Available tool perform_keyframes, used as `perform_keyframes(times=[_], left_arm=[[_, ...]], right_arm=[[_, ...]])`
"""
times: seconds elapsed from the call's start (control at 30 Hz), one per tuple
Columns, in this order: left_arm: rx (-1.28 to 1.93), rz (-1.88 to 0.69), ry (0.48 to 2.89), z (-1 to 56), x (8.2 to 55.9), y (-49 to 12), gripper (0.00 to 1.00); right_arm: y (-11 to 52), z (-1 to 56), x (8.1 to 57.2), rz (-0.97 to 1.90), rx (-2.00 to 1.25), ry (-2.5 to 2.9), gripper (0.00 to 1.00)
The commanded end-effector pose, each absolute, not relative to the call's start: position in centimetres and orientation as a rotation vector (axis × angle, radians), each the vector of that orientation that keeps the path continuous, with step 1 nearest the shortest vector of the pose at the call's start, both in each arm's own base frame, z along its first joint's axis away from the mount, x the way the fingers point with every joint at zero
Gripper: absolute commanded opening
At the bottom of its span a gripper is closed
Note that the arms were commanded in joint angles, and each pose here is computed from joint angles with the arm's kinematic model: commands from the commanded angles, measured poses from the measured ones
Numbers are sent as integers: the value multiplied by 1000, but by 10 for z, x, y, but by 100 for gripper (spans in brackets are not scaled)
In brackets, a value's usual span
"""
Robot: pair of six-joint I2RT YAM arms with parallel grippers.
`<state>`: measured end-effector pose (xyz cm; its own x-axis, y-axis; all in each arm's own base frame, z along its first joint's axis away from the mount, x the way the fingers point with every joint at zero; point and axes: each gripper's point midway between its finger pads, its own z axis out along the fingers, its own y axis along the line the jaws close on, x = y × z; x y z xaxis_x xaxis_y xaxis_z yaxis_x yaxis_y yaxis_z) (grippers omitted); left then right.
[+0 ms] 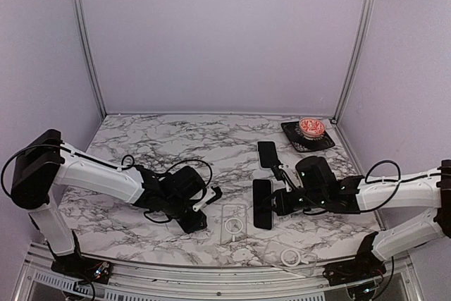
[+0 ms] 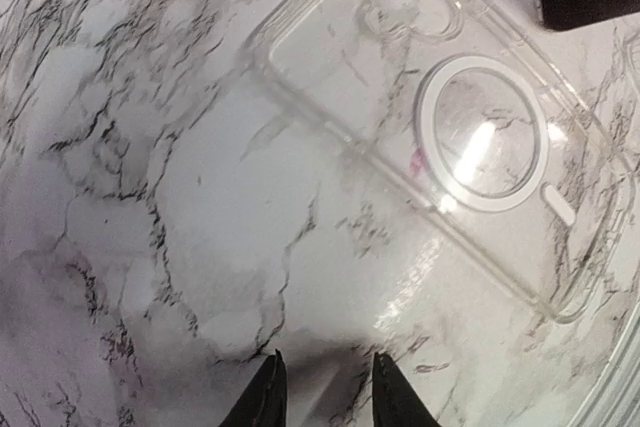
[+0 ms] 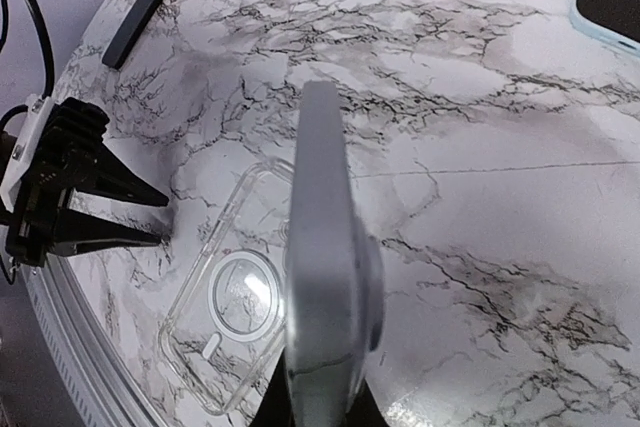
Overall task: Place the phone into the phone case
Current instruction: Pass from the right arm to the left
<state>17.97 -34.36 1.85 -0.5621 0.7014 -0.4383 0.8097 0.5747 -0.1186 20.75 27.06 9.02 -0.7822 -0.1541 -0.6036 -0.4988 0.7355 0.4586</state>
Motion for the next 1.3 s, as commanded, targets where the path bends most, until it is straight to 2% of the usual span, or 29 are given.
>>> perform_keyframes(times=[0.0, 0.17, 0.37, 0.47, 0.57, 0.63, 0.8, 0.9, 1.0, 1.13, 1.2, 1.27], left_arm=[[1357, -528, 2473, 11, 166, -365, 28], [1408, -635, 2423, 13, 160, -387, 28], [1382, -577, 2396, 13, 171, -388, 26], [1307, -477, 2357, 28, 190, -379, 22], [1204, -457, 2257, 68, 209, -375, 26], [1147, -529, 2133, 107, 213, -379, 35], [1085, -982, 1649, 223, 175, -398, 79], [1090, -1080, 1472, 255, 155, -390, 88], [1123, -1129, 1394, 270, 144, -393, 88], [1151, -1168, 1344, 285, 136, -403, 83], [1137, -1156, 1333, 292, 137, -406, 77], [1131, -1144, 1323, 297, 138, -410, 65]], right_arm=[[296, 107, 228, 947, -430, 2281, 0], [299, 101, 238, 902, -429, 2288, 0], [294, 116, 242, 849, -461, 2252, 0], [295, 141, 239, 850, -557, 2155, 0], [313, 193, 222, 965, -784, 1884, 0], [324, 228, 208, 1020, -912, 1706, 0], [339, 304, 171, 1101, -1163, 1292, 0], [338, 337, 145, 1139, -1250, 1072, 0], [332, 362, 122, 1196, -1288, 899, 0], [334, 372, 111, 1213, -1316, 840, 0], [337, 373, 112, 1215, -1324, 862, 0], [340, 371, 113, 1230, -1334, 889, 0]])
